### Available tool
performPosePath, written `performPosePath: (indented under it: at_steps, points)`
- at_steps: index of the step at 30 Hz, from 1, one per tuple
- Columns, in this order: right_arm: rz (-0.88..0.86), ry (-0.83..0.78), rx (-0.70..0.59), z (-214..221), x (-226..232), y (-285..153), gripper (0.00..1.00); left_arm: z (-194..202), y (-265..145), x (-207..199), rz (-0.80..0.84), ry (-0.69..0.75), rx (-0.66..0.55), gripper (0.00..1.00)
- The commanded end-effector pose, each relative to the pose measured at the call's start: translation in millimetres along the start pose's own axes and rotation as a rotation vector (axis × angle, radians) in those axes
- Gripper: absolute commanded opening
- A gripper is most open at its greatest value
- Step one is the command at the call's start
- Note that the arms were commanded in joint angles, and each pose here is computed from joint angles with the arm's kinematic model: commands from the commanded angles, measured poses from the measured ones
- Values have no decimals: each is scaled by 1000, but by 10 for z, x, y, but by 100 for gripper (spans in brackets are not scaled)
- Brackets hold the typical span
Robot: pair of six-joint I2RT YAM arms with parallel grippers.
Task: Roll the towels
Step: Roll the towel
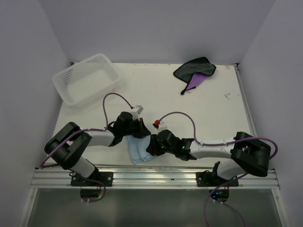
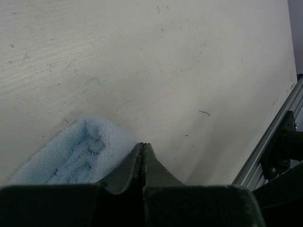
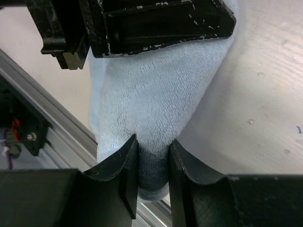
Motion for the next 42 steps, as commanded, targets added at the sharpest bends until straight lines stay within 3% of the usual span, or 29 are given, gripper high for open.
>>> performPosePath:
  at_steps: [1,8,14,28,42]
  points:
    - [130,-137,-8,-114,-93,-108,18,-85,-30,72,-67,31,-5,0]
    - [327,-369,29,0,-188,-183,18,-355,-104,-147,-28,31,-59,0]
    - [364,-471,-10,28,16,-199,18,-464,-177,-314,23,23,-78,0]
    - [626,-765,-58,-178,185,-314,21,-517,-253,-518,110,4,-92,0]
    - [847,-1081,1,-89,243,-175,22,-594,-367,-656,152,14,-115,0]
Point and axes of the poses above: each gripper's point midway between its finger pads, its own y axis out along the fingers, its own x axis along the line the jaws close on, z = x × y, the point moved 2 cm from there along -y, back along the fingers, and after that the axes turned 1 degree about y, right-handed, at the moved point
